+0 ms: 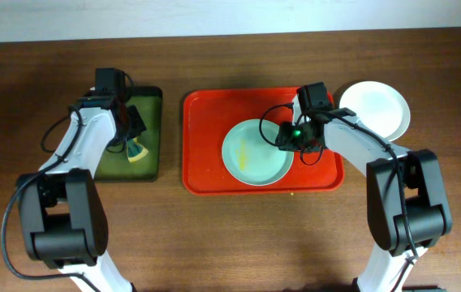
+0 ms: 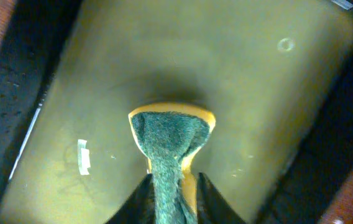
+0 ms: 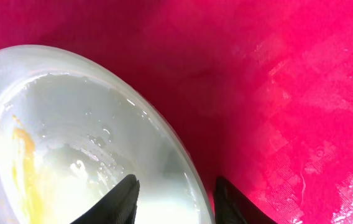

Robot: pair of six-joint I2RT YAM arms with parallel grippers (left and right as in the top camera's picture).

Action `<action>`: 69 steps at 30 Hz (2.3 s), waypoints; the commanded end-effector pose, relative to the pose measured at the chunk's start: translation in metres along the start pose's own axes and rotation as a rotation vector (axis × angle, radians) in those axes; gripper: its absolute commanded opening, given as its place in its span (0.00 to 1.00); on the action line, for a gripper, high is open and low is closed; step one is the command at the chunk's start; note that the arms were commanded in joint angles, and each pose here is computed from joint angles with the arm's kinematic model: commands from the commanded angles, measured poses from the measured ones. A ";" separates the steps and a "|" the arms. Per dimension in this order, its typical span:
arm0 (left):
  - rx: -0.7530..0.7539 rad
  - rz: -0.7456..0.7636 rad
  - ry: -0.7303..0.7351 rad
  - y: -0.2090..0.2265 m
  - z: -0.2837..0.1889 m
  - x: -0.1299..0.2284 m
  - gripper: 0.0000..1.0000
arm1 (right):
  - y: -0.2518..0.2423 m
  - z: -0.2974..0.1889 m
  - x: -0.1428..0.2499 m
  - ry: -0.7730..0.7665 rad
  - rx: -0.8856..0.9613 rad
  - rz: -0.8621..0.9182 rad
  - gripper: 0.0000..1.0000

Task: Clean dirty plates on tray and stack at the side
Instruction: 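Dip the sponge in the water tray with the left gripper, then scrub the light green plate with the sponge while right gripper holds it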

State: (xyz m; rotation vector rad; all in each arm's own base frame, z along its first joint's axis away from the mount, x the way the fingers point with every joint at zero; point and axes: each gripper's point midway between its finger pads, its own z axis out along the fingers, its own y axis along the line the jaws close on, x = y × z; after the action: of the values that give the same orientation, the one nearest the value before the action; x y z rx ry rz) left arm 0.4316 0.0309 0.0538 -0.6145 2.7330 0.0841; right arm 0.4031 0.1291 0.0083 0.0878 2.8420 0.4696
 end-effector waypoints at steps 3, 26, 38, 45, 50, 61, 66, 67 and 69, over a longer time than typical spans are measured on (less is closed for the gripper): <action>-0.017 0.004 0.003 0.007 -0.001 0.004 0.29 | -0.014 0.021 0.030 0.088 0.047 0.018 0.42; 0.002 -0.030 -0.107 0.010 -0.022 -0.006 0.00 | -0.014 0.021 0.031 0.091 0.048 0.019 0.33; -0.095 -0.019 -0.021 0.028 0.030 0.023 0.00 | -0.013 0.021 0.027 0.075 0.042 0.017 0.28; -0.024 -0.038 -0.117 0.020 -0.033 -0.005 0.00 | -0.011 0.022 0.024 0.060 0.034 0.047 0.27; 0.245 -0.036 -0.219 -0.014 -0.109 -0.017 0.00 | -0.001 0.022 0.023 0.063 -0.015 0.041 0.26; 0.457 0.178 -0.063 -0.115 -0.116 0.057 0.00 | 0.002 0.022 0.043 0.133 0.004 0.038 0.04; 0.480 0.245 0.014 -0.163 -0.091 0.094 0.00 | 0.003 0.022 0.044 0.138 -0.001 0.039 0.04; 0.484 0.265 0.024 -0.171 -0.086 0.101 0.00 | 0.003 0.022 0.043 0.135 -0.002 0.038 0.04; 0.493 0.298 0.035 -0.186 -0.076 0.112 0.00 | 0.003 0.022 0.042 0.132 -0.003 0.037 0.04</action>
State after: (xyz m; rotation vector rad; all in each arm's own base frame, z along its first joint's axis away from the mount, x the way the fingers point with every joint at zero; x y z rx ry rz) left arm 0.3995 -0.1650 0.1163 -0.1257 2.6507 -0.4882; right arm 0.3861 0.1469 0.0039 0.1073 2.8910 0.5542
